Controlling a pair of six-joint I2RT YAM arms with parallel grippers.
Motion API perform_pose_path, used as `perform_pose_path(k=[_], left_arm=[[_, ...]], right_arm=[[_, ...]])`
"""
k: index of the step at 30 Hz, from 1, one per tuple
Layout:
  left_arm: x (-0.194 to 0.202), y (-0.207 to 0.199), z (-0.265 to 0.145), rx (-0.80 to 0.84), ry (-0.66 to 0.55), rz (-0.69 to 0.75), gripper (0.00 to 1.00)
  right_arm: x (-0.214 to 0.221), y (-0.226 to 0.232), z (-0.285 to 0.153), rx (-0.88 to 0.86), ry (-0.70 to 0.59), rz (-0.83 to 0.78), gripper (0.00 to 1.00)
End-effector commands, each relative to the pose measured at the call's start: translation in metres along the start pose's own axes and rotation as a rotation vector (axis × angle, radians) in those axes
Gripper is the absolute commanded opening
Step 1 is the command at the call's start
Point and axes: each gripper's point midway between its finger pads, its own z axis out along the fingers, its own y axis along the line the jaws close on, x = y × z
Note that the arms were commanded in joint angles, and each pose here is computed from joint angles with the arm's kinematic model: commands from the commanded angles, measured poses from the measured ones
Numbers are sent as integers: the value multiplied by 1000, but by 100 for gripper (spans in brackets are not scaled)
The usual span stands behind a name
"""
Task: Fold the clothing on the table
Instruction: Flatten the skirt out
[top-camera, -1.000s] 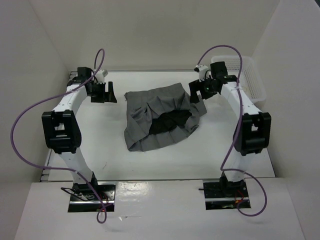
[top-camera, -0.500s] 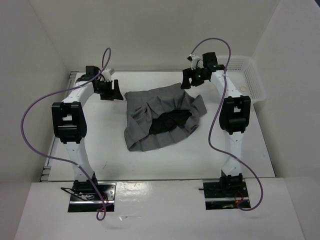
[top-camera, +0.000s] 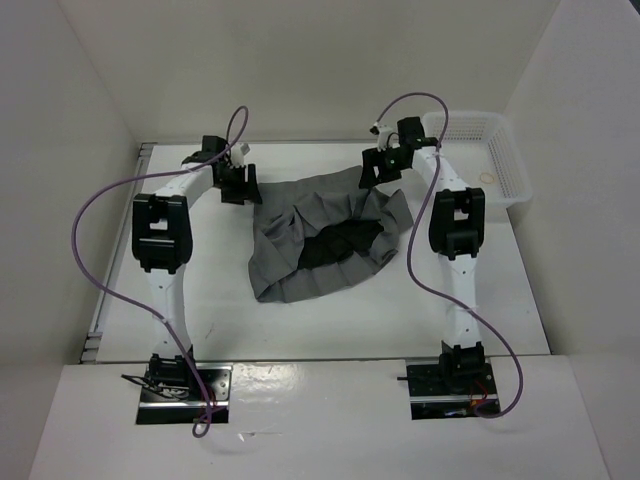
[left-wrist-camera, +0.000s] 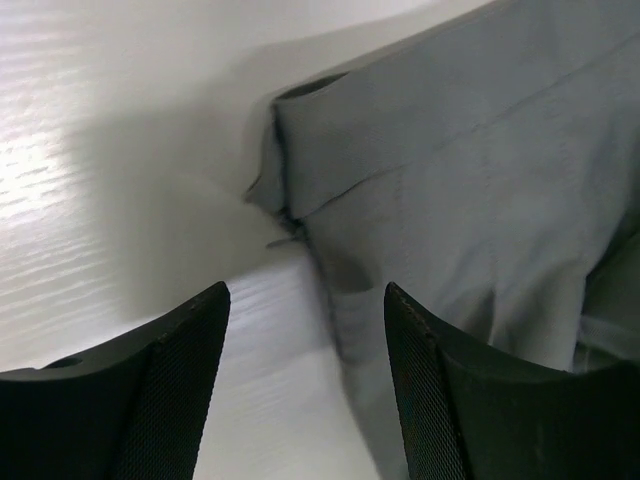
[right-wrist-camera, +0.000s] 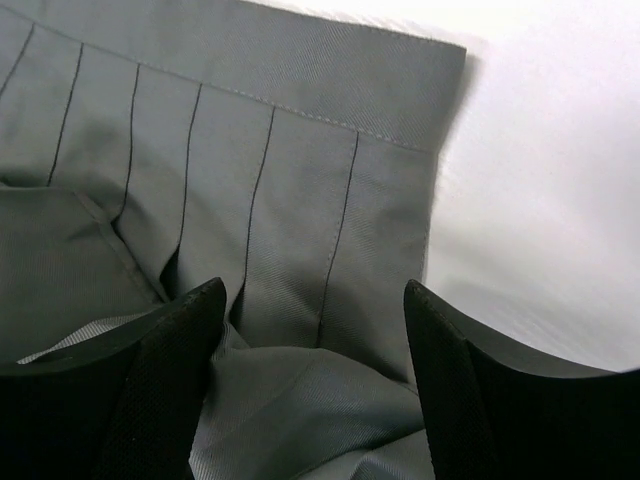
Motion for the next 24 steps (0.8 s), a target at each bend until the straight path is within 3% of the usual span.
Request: perform_pose_path(k=[1, 7, 24], left_arm=[[-16, -10, 5, -7, -42, 12, 70], [-19, -14, 12, 0, -46, 24, 70], [-17, 5, 34, -65, -41, -12, 70]], right_arm=[[-12, -3, -8, 9, -29, -15, 75], [-6, -11, 4, 16, -17, -9, 69], [-8, 11, 39, -14, 33, -49, 68]])
